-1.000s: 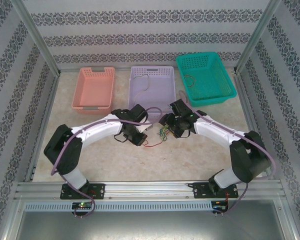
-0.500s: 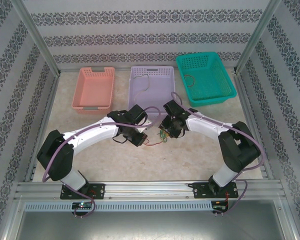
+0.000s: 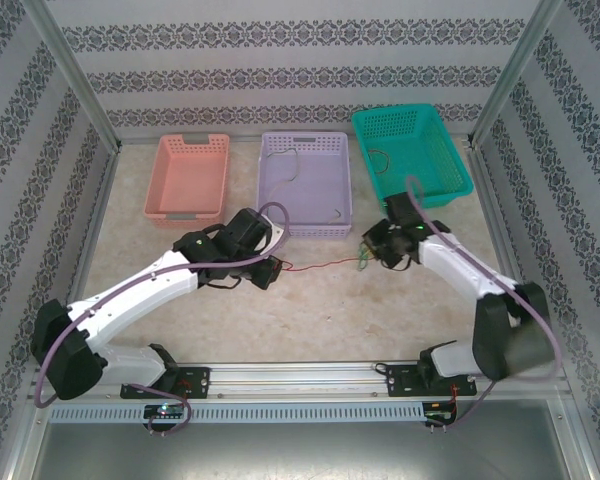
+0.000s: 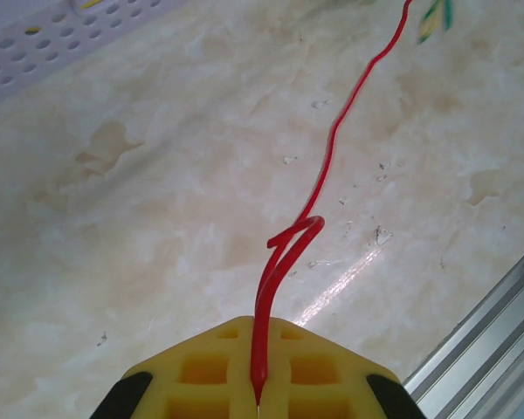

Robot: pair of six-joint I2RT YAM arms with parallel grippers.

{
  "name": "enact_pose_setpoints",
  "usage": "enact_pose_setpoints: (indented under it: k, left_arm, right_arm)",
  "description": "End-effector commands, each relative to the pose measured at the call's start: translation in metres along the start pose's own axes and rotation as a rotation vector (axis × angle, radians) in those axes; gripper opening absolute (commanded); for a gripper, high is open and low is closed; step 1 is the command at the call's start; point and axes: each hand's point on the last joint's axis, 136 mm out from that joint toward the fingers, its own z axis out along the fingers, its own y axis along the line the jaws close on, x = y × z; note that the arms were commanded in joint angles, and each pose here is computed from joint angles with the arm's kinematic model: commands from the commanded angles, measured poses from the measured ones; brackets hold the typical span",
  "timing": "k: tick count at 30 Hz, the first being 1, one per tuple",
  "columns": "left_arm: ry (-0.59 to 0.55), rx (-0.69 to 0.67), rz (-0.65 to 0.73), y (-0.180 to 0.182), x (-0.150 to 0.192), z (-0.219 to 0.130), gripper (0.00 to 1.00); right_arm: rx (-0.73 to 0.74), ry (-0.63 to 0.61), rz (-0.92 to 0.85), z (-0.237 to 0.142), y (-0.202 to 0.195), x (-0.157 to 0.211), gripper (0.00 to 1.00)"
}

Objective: Untangle the cables

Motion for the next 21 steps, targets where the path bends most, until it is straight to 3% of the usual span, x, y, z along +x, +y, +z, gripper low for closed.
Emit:
enact_pose_setpoints:
  k: [1,11,16,21]
  left_arm:
    - [0.043,-0.068,-0.052,0.014,0.02,-0.002,0.0]
    - [-0.054,-0.197,-0.258,0.061,0.018,-0.045,0.0]
    - [-0.136,-0.103,-0.297,0.053,-0.002,-0.06,0.0]
    - [-0.168,0.011,-0.274,0.034,-0.021,-0.06,0.0]
  right_arm:
    - [0.036,-0.055,0.064,-0.013,-0.032,-0.028,0.0]
    - [0.013,-0.139,0.177,-0.042,-0.068,-0.08,0.0]
    - [0.001,-0.083,0.138,-0.031,-0.059,-0.067,0.0]
    - [0.045,-0.01,0.025,-0.01,-0.044,-0.03,0.0]
